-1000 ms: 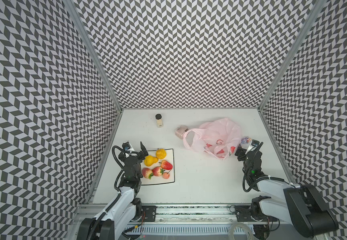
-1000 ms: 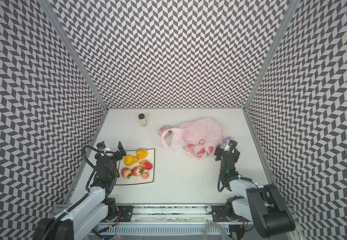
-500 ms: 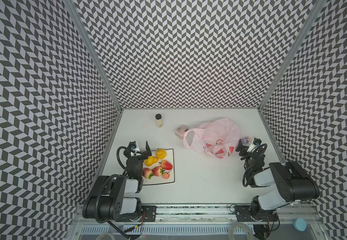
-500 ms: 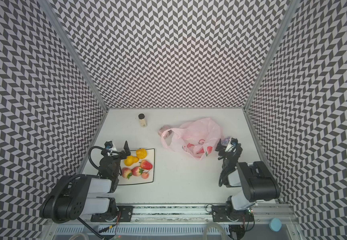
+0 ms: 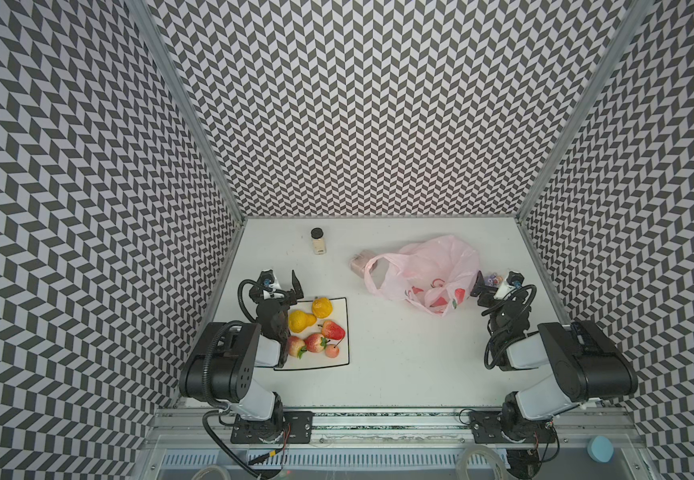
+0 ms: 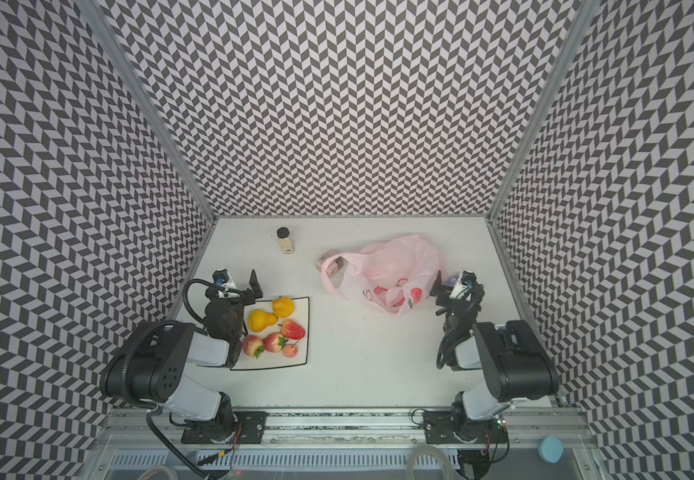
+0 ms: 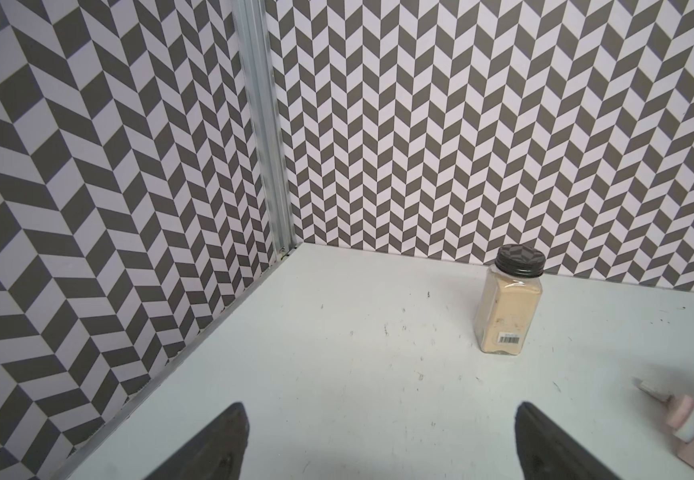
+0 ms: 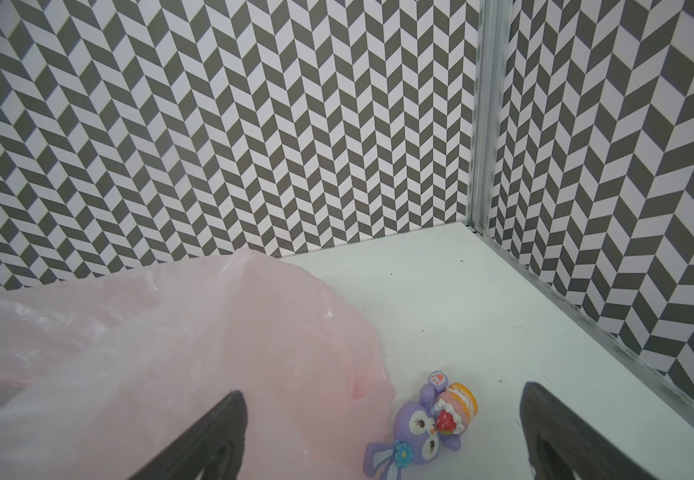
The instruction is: Take the fake fruits out of the plastic bag
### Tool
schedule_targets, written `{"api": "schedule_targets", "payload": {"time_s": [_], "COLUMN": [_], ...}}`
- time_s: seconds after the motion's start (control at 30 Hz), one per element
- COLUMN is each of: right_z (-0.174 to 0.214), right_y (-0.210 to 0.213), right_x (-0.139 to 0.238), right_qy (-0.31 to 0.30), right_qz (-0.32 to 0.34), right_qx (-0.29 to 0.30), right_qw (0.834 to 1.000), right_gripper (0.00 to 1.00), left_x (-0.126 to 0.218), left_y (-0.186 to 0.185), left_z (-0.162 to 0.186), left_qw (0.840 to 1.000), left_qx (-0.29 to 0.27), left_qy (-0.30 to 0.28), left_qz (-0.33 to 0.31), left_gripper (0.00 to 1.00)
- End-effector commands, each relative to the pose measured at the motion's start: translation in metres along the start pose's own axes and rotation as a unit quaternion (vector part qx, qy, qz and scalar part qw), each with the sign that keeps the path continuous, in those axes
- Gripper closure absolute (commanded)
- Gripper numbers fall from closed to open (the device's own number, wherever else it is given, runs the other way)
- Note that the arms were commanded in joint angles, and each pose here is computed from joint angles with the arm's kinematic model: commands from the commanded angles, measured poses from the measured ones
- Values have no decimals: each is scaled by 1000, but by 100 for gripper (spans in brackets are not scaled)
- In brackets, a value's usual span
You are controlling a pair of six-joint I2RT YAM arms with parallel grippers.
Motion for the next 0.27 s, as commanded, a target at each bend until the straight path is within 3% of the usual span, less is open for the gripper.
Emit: {"api": "schedule_targets", "payload": {"time_s": [0.0,0.23], "right_z": [-9,-8], "right_y": [3,7], "right_x": [2,-1], "right_qy": [-25,-22], "right_qz": [-11,-9], "right_qx": [-3,8], "right_qw": [1000,1000], "right_gripper": [1,0], "left_x": [-8,-5], "left_y": [-1,1], "left_z": [2,0], "left_qw": [1000,1000], "left_qx": [-2,-1], "left_qy": [14,4], "left_qz": [5,6], "left_gripper": [0,0]}}
Point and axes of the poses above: each gripper's point midway between its finger pads, its own x axis back along the fingers, its own y axis along the line the jaws close on, z = x × y, the point moved 4 cm from there along x, back along the fingers, and after that the axes turned 11 degrees about -x, right-handed, at the moved point
